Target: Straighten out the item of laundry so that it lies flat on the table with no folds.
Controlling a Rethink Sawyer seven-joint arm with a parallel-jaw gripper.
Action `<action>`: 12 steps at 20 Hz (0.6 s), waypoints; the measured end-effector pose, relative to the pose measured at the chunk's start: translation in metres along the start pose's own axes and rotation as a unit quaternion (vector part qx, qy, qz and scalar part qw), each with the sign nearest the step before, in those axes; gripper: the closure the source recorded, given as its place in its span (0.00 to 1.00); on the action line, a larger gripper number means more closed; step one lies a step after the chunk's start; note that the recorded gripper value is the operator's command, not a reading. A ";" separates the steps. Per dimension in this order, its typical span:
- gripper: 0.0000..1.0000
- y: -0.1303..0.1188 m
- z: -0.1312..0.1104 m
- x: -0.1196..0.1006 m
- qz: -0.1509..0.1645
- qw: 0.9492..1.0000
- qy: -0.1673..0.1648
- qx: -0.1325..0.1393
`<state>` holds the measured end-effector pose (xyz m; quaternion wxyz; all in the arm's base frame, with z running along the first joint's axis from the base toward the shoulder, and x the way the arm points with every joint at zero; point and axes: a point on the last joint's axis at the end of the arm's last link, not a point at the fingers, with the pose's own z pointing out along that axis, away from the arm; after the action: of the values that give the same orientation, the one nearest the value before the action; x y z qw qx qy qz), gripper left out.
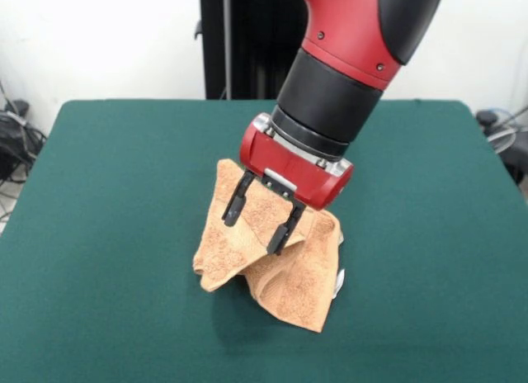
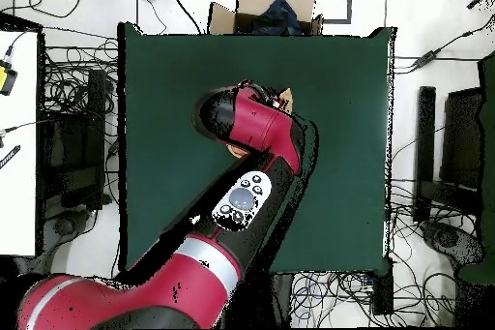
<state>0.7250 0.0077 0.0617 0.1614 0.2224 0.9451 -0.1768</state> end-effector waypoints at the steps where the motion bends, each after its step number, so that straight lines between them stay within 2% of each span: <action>1: 0.00 -0.001 0.000 0.007 0.000 1.000 0.023 0.003; 3: 0.00 -0.001 0.001 0.010 -0.001 0.999 0.034 0.004; 5: 0.00 -0.002 0.002 0.019 -0.001 0.998 0.063 0.009; 12: 0.00 -0.002 0.009 0.028 -0.004 0.996 0.088 0.014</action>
<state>0.7022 0.0132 0.0436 0.0741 0.2353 0.9540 -0.1706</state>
